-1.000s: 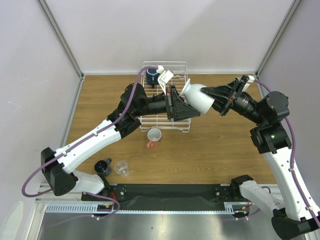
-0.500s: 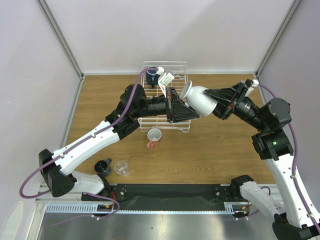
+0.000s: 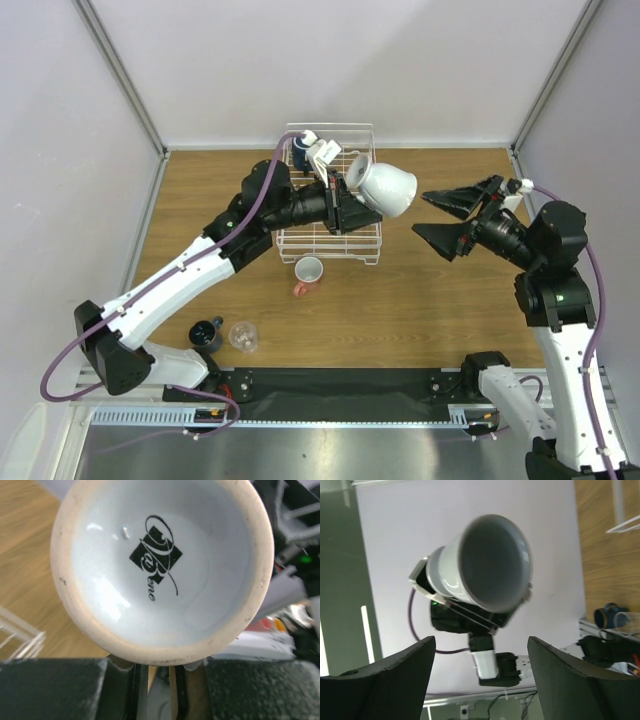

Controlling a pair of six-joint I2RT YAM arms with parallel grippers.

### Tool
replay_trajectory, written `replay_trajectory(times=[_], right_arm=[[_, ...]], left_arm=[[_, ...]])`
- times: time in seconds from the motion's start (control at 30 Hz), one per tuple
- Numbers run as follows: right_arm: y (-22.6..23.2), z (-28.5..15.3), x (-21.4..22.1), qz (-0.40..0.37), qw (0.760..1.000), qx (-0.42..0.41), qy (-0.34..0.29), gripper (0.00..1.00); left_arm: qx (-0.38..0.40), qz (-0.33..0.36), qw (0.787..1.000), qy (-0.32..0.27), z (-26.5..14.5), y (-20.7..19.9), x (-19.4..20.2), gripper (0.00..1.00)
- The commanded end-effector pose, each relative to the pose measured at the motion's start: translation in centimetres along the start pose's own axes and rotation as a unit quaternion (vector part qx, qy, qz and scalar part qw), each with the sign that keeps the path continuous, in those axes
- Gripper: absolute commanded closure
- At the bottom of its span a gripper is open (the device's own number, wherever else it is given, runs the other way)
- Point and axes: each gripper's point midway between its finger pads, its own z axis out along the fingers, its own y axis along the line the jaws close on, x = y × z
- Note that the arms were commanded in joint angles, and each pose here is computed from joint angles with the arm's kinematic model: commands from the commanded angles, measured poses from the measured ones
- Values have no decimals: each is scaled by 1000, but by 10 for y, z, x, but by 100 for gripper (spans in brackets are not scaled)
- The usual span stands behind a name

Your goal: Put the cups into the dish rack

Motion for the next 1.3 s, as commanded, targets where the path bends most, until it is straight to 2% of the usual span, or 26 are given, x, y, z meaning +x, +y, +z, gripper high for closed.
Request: replay_trajectory(times=[0.0,0.13,0.17,0.23,0.3,0.5,0.7,0.77,0.8,0.93,1.0,1.2,1.23,1.27], right_arm=[[-35,-13,1,-11,998,63,10,19],[-68,-21,-10,-12,993,118,4,21],[-72,-23,-12,-10,992,125,1,21],[-78,-27,-15,-2,990,140,-5,22],[-83,-30,-17,-2,988,155,-7,23],[-90,-33,-19,3,986,166,7,25],[-88,-37,-33,17,984,176,6,26],[-85,-34,-40,13,984,177,3,27],[-84,-32,-45,17,984,179,6,27],[-70,-23,-61,0,983,183,10,28],[-61,-22,-65,-20,981,192,4,28],[-81,-14,-74,11,978,206,18,28],[-82,-14,-75,11,978,206,18,29],[-83,-13,-76,10,978,208,19,29]], left_arm=[[-64,69,993,-70,-17,3,-57,100],[-195,77,976,-56,-21,55,-60,100],[-238,78,966,-60,-26,70,-64,100],[-269,85,958,-48,-21,91,-59,100],[-327,91,939,-51,-21,123,-61,100],[-409,120,904,-44,-2,184,-54,100],[-465,126,876,-8,36,254,-44,100],[-482,126,867,-17,38,270,-52,100],[-490,122,863,-3,44,289,-39,100],[-520,111,847,-11,38,332,-41,100],[-529,97,843,-20,37,342,-44,100],[-539,95,836,-33,61,381,-52,100],[-534,100,838,-56,64,377,-72,100],[-539,99,835,-47,70,392,-60,100]])
